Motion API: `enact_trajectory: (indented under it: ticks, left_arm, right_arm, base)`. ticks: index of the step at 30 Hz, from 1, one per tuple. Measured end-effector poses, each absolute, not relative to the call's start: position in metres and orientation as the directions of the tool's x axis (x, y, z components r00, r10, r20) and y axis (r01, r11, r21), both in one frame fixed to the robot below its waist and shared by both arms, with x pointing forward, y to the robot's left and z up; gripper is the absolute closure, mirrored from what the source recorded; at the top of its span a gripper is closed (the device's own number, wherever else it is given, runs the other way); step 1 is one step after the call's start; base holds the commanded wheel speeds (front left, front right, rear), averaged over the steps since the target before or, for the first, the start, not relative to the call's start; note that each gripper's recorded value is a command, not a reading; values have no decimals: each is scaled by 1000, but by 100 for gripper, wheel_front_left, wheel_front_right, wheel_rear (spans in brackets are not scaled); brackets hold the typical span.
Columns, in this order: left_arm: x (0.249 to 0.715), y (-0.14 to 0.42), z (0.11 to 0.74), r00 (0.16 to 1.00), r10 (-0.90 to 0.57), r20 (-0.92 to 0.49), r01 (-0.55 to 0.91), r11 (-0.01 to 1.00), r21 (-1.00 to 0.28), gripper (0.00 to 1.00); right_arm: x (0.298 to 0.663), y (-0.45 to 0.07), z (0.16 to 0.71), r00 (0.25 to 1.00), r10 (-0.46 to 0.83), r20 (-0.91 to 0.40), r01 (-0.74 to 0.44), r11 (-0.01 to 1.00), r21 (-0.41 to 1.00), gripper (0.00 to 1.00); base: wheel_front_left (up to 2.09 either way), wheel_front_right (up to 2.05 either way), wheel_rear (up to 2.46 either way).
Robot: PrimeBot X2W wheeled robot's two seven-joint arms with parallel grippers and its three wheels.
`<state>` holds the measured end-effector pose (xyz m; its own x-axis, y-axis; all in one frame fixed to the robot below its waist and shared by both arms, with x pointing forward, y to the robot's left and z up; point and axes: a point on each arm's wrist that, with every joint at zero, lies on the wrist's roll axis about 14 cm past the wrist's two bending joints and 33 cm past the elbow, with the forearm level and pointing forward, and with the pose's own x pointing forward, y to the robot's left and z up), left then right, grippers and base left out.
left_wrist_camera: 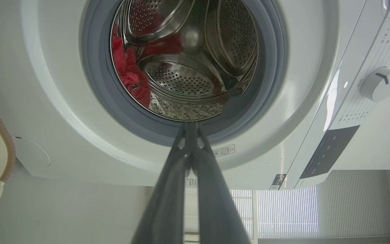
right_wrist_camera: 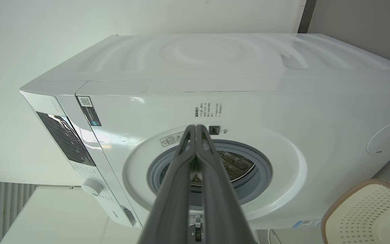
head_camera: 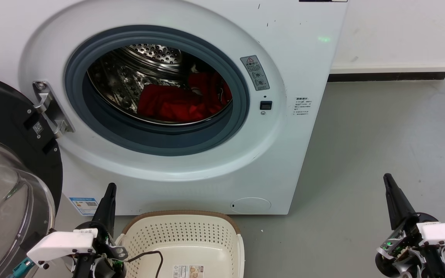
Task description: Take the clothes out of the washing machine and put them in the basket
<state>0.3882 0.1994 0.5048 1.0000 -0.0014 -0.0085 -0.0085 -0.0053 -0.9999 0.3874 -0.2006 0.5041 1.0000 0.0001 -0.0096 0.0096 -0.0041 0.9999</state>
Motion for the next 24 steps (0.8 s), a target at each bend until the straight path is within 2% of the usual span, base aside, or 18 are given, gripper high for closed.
enact_trajectory:
  ticks: [7, 8, 12, 16, 24]
  left_arm:
    - [388, 199, 505, 1000, -1, -8, -8, -5, -1000, 100]
    - [387, 199, 502, 1000, -2, -17, -17, -7, -1000, 0]
    - [377, 198, 480, 997, 1, -81, -81, -14, -997, 0]
    - [376, 199, 479, 996, 9, -86, -86, -3, -996, 0]
    - [378, 203, 488, 997, 36, -65, -69, 116, -991, 0]
  right_arm:
    - [387, -201, 504, 1000, 0, -10, 10, -4, 1000, 100]
    - [387, -201, 502, 1000, 0, -17, 17, -5, 1000, 0]
    - [376, -201, 480, 997, -5, -81, 81, -10, 997, 0]
    - [374, -203, 477, 996, -21, -92, 91, -5, 996, 0]
    - [376, -209, 487, 997, -49, -63, 69, 138, 988, 0]
  base:
    - [0, 0, 0]
    - [0, 0, 0]
    - [0, 0, 0]
    - [0, 0, 0]
    - [0, 0, 0]
